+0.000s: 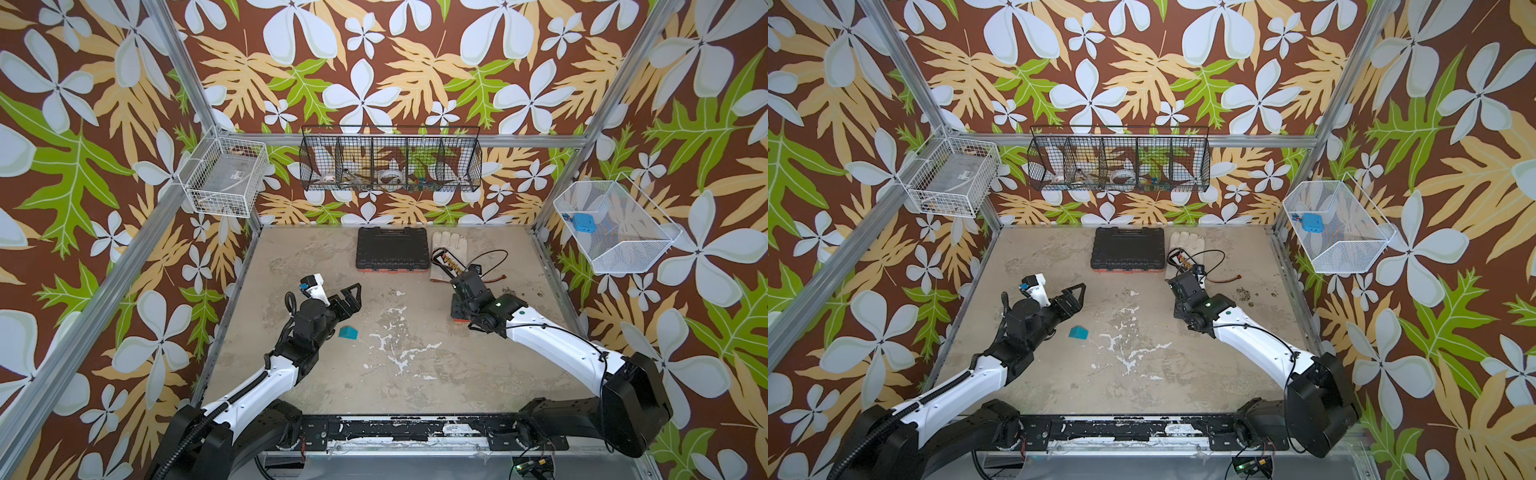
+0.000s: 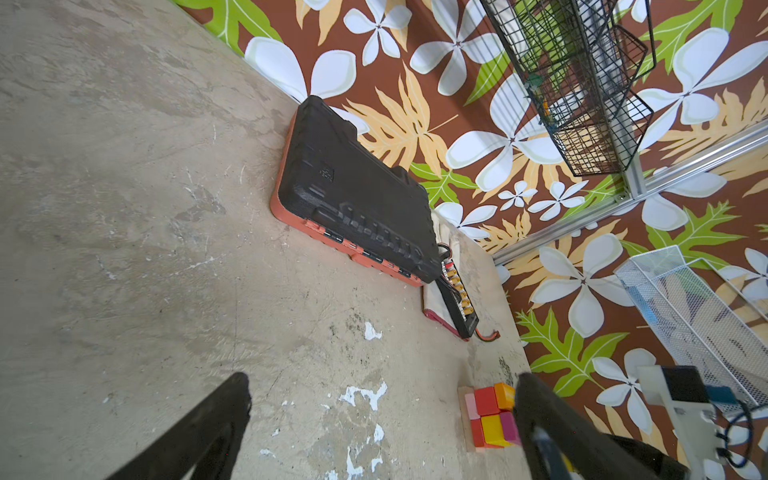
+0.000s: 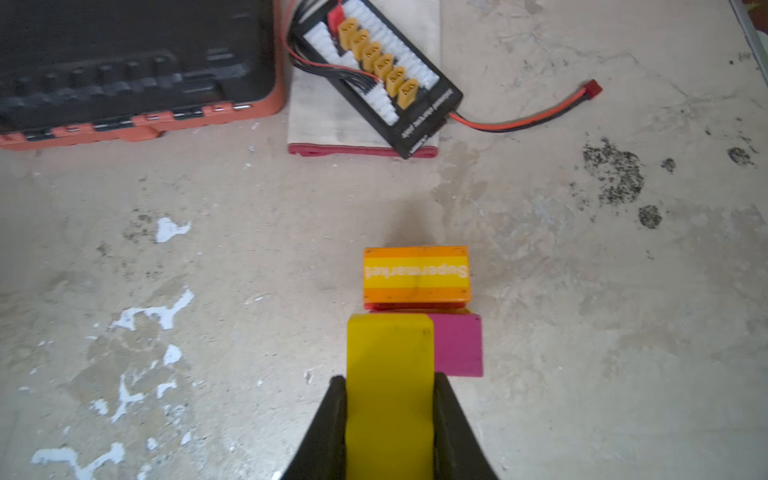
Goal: Build the wood block tower
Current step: 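Carry the yellow block with the right gripper over the stack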
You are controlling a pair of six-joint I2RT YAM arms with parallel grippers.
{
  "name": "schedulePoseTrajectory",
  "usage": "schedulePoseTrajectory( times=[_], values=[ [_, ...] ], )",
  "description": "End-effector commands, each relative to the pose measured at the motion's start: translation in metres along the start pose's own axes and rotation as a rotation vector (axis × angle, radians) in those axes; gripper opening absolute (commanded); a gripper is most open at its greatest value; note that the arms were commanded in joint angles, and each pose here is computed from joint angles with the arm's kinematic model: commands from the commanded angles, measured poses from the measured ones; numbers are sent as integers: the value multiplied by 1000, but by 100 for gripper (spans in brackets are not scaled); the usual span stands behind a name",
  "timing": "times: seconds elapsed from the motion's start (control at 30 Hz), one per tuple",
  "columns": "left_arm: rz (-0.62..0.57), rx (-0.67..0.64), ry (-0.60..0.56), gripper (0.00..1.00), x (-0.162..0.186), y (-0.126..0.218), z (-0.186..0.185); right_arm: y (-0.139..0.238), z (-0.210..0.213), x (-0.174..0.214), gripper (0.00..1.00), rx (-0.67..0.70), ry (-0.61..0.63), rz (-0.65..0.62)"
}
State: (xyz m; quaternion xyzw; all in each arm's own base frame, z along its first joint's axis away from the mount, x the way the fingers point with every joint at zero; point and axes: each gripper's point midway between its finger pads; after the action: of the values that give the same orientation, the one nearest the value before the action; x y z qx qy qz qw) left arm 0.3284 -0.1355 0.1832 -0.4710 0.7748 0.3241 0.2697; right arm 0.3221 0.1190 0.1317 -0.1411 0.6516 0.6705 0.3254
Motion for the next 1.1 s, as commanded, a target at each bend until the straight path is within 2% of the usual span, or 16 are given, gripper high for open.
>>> schedulePoseTrajectory(
  times=[0.0,0.47,1.07],
  values=[
    [-26,43,-14,100,-8,0,-11,-5,-6,-1,11,8,27,19],
    [-23,41,-16,100,-8,-1,-10,-30,-14,-1,11,31,64,75],
    [-17,36,-17,100,-6,-3,-9,-43,-14,-5,14,54,73,87]
  ],
)
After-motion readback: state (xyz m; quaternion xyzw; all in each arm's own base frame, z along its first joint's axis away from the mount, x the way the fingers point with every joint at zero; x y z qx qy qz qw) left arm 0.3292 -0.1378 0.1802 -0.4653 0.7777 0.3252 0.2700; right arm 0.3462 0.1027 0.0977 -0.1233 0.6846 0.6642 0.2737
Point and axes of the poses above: each gripper's point midway between its finger pads, its own y axis back along the fingers, its own z axis along the line the jaws close on, x = y × z, and after that the axes turned 6 degrees about -y, right-handed
